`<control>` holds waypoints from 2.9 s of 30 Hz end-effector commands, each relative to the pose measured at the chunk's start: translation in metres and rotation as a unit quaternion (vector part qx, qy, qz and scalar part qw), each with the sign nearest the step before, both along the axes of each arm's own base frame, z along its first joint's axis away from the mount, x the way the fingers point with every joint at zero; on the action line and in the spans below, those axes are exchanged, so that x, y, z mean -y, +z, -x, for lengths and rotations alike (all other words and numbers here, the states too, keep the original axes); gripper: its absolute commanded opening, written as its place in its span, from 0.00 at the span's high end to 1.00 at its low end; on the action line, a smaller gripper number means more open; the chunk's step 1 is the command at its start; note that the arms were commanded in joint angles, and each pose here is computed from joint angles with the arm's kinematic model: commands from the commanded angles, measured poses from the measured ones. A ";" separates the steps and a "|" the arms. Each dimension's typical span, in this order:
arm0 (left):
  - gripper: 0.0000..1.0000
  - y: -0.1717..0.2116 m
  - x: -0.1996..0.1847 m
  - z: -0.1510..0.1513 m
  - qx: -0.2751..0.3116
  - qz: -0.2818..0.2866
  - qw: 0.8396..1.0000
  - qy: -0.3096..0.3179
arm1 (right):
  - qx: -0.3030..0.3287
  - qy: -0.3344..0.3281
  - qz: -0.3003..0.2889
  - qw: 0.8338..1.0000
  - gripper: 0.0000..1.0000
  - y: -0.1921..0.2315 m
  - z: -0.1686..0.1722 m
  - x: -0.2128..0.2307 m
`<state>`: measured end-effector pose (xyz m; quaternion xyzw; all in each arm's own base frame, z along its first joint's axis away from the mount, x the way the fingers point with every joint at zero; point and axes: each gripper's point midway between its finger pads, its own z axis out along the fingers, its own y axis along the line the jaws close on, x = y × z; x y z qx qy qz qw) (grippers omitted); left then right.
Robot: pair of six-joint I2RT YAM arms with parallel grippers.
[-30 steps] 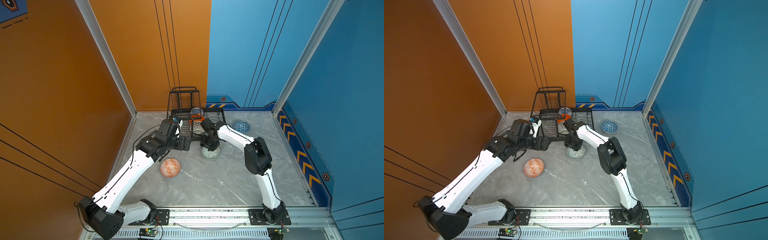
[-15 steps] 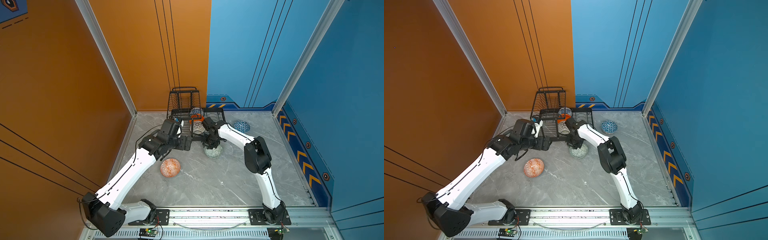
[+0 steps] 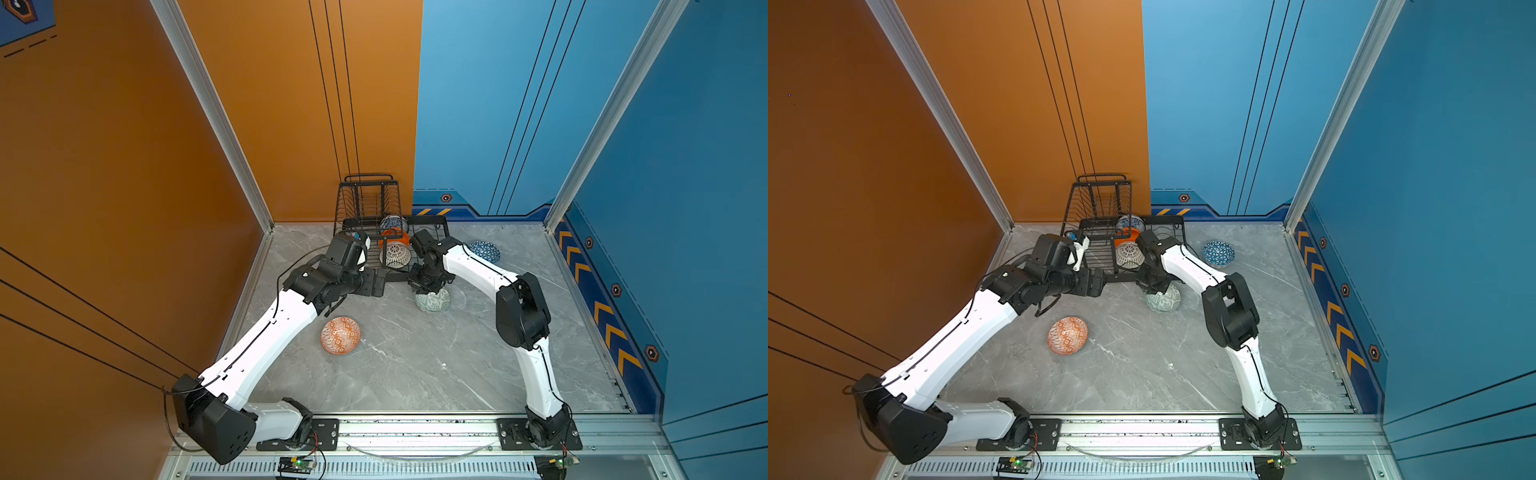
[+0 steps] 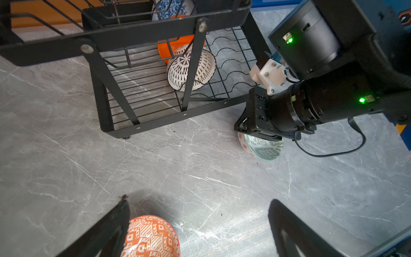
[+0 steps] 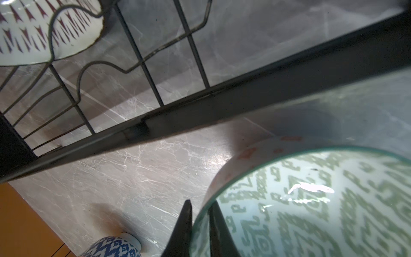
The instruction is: Load the bowls into the dish rack
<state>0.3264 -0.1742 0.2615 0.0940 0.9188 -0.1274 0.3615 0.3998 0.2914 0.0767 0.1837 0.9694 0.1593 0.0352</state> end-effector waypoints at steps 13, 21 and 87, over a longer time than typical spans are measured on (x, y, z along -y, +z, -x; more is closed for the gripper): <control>0.02 0.023 0.014 -0.020 0.031 0.021 0.999 0.002 | 0.031 -0.032 -0.051 0.998 1.00 0.056 -0.009 0.015; 0.02 0.029 0.022 -0.029 0.038 0.027 0.999 0.000 | 0.058 -0.052 -0.097 0.992 1.00 0.100 -0.014 0.024; 0.02 0.038 0.080 -0.095 0.078 0.035 0.995 -0.046 | 0.486 -0.295 -0.315 0.760 1.00 0.146 -0.286 0.041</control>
